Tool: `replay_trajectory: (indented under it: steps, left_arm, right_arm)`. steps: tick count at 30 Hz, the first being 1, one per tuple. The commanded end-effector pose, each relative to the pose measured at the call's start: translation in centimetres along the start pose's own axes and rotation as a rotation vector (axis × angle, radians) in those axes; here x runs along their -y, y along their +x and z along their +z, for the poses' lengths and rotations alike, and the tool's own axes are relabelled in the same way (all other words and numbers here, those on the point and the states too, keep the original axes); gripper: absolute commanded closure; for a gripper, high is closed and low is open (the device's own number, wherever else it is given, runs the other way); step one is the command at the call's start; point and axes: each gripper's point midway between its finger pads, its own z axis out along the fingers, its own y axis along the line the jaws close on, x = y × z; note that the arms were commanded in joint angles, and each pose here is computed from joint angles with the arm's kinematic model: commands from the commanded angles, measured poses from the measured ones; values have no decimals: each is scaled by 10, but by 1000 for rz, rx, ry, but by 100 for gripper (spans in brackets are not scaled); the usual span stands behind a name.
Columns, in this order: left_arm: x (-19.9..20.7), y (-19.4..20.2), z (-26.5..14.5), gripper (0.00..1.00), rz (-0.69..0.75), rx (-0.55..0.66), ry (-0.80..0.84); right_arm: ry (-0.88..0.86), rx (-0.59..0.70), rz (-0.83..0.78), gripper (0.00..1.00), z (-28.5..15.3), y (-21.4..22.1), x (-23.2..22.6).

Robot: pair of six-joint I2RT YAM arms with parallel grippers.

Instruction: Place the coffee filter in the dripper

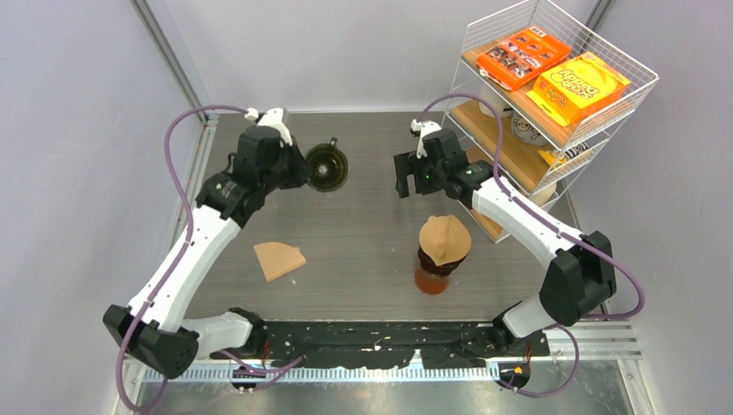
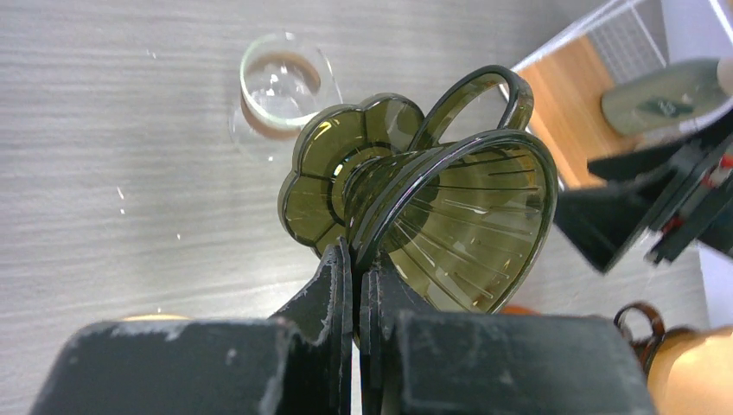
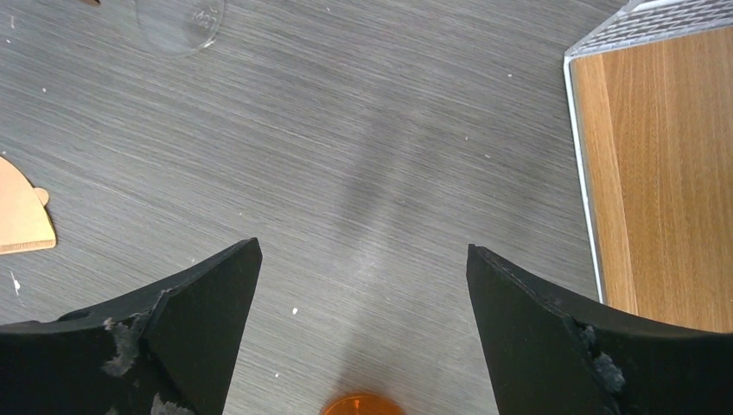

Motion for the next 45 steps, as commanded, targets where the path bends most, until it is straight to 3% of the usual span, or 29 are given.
replay_trajectory:
  steps: [1, 5, 10, 28, 45]
  left_arm:
    - [6, -41, 14, 100, -38, 35, 17]
    - [-2, -74, 26, 100, -62, 18, -19]
    - [2, -87, 47, 100, -99, -54, 20]
    - [-27, -64, 96, 100, -215, -286, -65]
    - [-40, -53, 117, 97, -242, -312, -94]
  right_arm:
    - [10, 26, -13, 4, -6, -13, 3]
    - [40, 21, -11, 5, -6, -11, 10]
    - [53, 16, -6, 5, -6, -10, 13]
    - [88, 7, 0, 5, -4, -6, 19]
    - [102, -2, -6, 5, -2, -3, 22]
